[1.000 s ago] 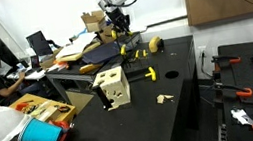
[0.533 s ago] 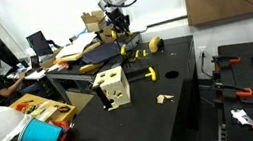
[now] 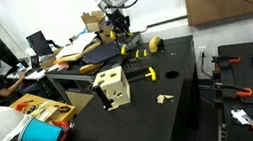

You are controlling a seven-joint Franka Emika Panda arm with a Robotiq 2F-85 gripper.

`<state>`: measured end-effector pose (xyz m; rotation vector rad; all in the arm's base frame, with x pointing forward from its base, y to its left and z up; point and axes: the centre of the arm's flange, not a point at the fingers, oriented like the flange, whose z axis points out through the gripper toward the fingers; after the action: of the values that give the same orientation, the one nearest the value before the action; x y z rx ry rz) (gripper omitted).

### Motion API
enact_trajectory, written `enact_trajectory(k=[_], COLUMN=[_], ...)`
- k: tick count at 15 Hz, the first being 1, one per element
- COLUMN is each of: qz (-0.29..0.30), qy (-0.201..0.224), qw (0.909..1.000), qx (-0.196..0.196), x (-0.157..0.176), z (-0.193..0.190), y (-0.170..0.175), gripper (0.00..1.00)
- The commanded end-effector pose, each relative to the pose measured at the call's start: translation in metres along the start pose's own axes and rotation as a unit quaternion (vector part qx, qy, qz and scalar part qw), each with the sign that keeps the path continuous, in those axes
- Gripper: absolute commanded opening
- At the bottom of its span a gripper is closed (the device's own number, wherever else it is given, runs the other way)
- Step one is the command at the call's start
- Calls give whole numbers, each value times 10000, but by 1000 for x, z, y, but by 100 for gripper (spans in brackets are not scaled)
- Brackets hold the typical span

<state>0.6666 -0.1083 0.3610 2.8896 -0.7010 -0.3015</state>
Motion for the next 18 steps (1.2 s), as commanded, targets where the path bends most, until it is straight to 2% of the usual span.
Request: enact_trajectory(k=[1,18], qz=[33,-85], qy=[136,255], qw=[9999,9993], qx=[-58,-240], x=[4,3], z=[-7,-8], y=[-4,-12], gripper=[4,4])
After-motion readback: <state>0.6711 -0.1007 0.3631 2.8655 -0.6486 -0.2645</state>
